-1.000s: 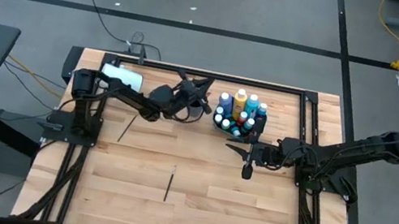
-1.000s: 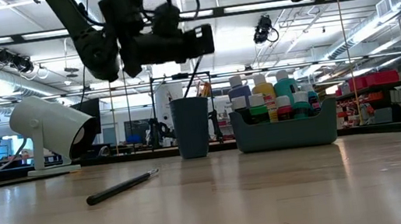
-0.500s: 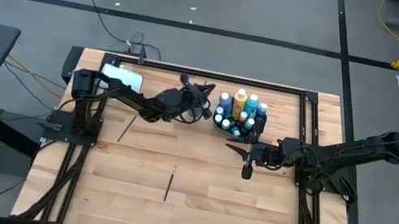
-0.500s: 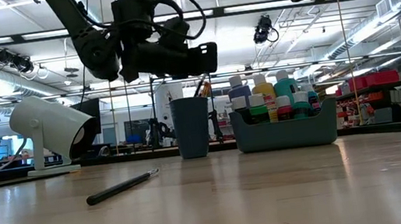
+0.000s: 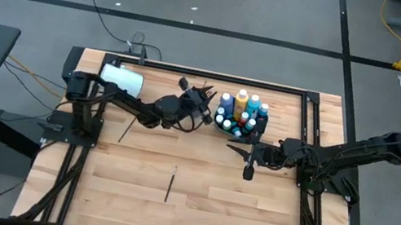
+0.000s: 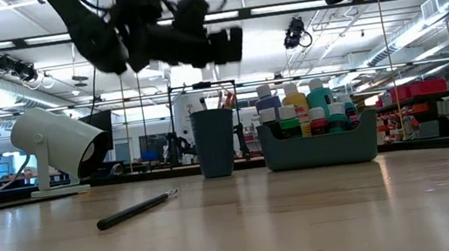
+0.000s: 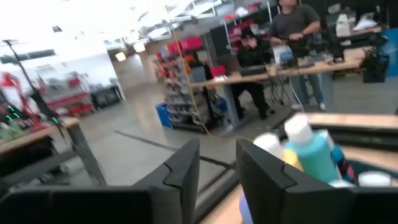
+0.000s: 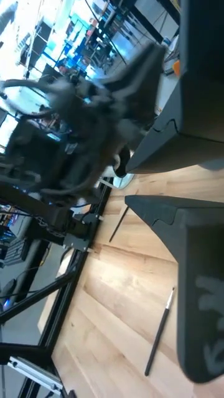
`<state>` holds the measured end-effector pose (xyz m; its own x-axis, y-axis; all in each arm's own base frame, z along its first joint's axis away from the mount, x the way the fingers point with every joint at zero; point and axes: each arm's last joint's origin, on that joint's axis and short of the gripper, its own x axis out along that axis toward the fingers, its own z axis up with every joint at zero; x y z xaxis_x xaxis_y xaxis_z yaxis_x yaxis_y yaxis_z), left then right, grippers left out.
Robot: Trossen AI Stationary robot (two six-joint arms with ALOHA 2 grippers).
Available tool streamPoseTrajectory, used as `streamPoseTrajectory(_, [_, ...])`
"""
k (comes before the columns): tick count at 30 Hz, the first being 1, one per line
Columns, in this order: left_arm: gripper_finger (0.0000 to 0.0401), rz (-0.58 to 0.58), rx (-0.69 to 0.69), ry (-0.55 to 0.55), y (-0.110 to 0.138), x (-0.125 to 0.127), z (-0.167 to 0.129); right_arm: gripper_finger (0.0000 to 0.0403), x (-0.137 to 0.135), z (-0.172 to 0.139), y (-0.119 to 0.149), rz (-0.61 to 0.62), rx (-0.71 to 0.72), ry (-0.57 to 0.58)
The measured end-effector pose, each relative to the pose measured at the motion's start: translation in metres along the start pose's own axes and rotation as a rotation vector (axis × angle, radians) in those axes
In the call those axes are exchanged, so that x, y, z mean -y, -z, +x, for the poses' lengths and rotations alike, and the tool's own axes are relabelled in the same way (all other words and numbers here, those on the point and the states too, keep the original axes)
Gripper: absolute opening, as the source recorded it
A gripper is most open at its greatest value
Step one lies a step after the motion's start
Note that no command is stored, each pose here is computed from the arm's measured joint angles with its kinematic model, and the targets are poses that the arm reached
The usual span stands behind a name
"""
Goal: Pick & Place Paint Supplies
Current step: Put the gold paint brush into the blue cup
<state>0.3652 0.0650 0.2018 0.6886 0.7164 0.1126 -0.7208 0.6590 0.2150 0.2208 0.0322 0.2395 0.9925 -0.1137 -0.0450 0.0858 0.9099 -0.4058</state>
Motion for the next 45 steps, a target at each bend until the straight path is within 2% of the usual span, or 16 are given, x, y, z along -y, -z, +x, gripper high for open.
streamPoseTrajectory(4, [0.0135, 0.055, 0.033, -0.045, -0.034, 0.006, -0.022, 0.0071, 0.0, 0.0, 0.0, 0.0, 0.0, 0.0])
streamPoseTrajectory(8, [0.0148, 0.092, 0.007, -0.06, -0.067, 0.01, -0.051, 0.0071, 0.0, 0.0, 0.0, 0.002, 0.0, 0.0])
streamPoseTrajectory(12, [0.0153, 0.061, -0.08, -0.007, -0.086, 0.015, -0.085, 0.0071, 0.0, 0.0, 0.0, 0.002, 0.0, 0.0])
streamPoseTrajectory(16, [0.0153, -0.007, -0.182, 0.09, -0.089, 0.019, -0.115, 0.0071, 0.0, 0.0, 0.0, 0.003, 0.0, 0.0])
streamPoseTrajectory(21, [0.0153, -0.127, -0.354, 0.168, -0.075, 0.021, -0.139, 0.0071, 0.0, 0.0, 0.0, 0.003, 0.0, 0.0])
streamPoseTrajectory(26, [0.0153, -0.208, -0.628, 0.208, -0.046, 0.017, -0.15, 0.0071, 0.0, 0.0, 0.0, 0.003, 0.0, 0.0])
streamPoseTrajectory(31, [0.0153, -0.201, -0.826, 0.069, -0.027, 0.001, -0.162, 0.0071, 0.0, 0.0, 0.0, 0.003, 0.001, 0.001])
streamPoseTrajectory(34, [0.0153, -0.207, -0.867, -0.03, -0.021, -0.008, -0.166, 0.0071, 0.0, 0.0, 0.0, 0.003, 0.001, 0.001])
streamPoseTrajectory(37, [0.0153, -0.211, -0.9, -0.08, -0.013, -0.014, -0.168, 0.0071, 0.0, 0.0, 0.0, 0.003, 0.0, 0.001])
streamPoseTrajectory(39, [0.0153, -0.201, -0.918, -0.112, -0.003, -0.019, -0.17, 0.0071, 0.0, 0.0, 0.0, 0.003, 0.0, 0.001])
streamPoseTrajectory(43, [0.0153, -0.257, -1.011, -0.178, 0.021, -0.03, -0.174, 0.0071, 0.0, 0.0, 0.0, 0.003, 0.0, 0.001])
streamPoseTrajectory(45, [0.0153, -0.274, -1.009, -0.215, 0.033, -0.034, -0.177, 0.0071, 0.0, 0.0, 0.0, 0.003, 0.0, 0.001])
